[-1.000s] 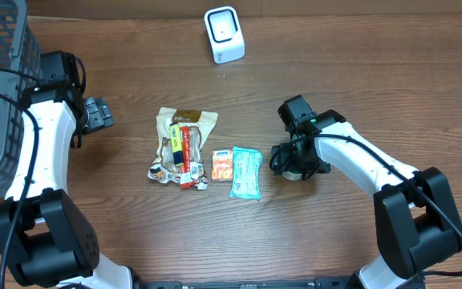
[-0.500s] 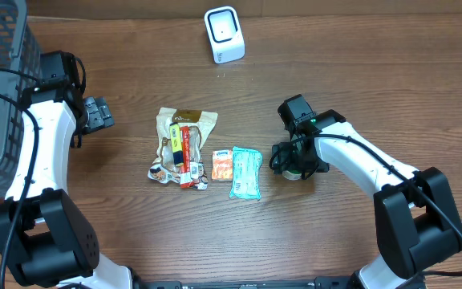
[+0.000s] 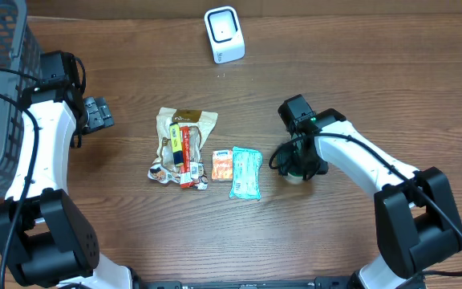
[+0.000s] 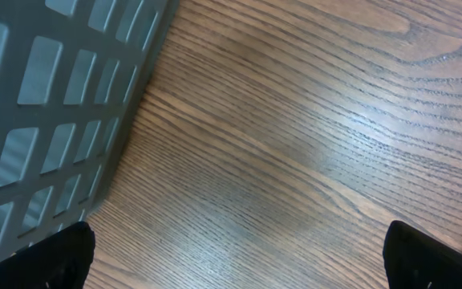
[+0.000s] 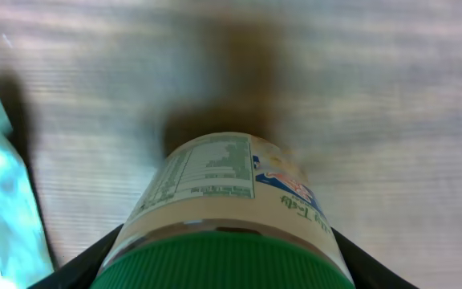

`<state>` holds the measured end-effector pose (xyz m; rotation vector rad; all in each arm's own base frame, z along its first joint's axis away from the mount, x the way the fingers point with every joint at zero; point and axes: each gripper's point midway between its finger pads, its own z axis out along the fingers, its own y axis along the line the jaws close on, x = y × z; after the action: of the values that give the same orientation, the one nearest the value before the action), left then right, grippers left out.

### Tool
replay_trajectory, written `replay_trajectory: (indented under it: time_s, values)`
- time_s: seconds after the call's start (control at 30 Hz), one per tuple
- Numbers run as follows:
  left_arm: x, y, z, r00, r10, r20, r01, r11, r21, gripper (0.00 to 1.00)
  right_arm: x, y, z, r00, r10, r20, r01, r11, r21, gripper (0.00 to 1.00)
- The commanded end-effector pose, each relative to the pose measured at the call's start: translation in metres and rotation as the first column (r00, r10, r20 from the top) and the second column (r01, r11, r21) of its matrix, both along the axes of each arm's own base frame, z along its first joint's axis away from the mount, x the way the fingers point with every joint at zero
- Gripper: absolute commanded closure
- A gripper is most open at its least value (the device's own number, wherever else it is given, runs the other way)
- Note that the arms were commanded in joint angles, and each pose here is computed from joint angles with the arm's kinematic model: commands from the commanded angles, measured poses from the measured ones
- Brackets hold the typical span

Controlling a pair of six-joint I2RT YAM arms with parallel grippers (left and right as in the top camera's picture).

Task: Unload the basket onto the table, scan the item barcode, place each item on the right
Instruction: 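Lower the right gripper and grasp the green-lidded jar, then lift the jar with the right gripper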

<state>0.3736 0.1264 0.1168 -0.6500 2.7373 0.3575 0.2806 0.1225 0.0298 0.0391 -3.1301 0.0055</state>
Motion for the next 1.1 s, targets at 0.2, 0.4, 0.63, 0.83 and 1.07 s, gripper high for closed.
replay_trajectory:
  time_s: [0.2, 0.4, 0.63, 0.83, 1.07]
  values:
    - [0.004, 0.002, 0.012, 1.000, -0.001, 0.029, 0.000, 1.000, 0.018, 0.00, 0.012, 0.051, 0.096, 0.996, -0.053, -0.071, 0.074, 0.939, 0.336, 0.75]
    - [0.005, 0.000, 0.012, 1.000, -0.008, 0.029, 0.007, 1.000, 0.018, 0.00, -0.036, 0.079, 0.119, 0.946, -0.022, -0.324, 0.189, 0.848, 0.495, 0.73]
    - [0.004, 0.000, 0.012, 1.000, -0.007, 0.029, 0.006, 1.000, 0.018, 0.00, -0.054, 0.089, 0.134, 0.826, -0.179, -0.534, 0.449, 0.783, 0.430, 0.74]
    - [0.004, 0.000, 0.012, 1.000, -0.006, 0.029, 0.006, 1.000, 0.018, 0.01, -0.062, 0.096, 0.143, 0.720, -0.261, -0.643, 0.586, 0.726, 0.361, 0.80]
    - [0.005, -0.001, 0.012, 1.000, -0.009, 0.029, 0.008, 1.000, 0.018, 0.00, -0.063, 0.101, 0.150, 0.703, -0.240, -0.669, 0.600, 0.705, 0.378, 0.82]
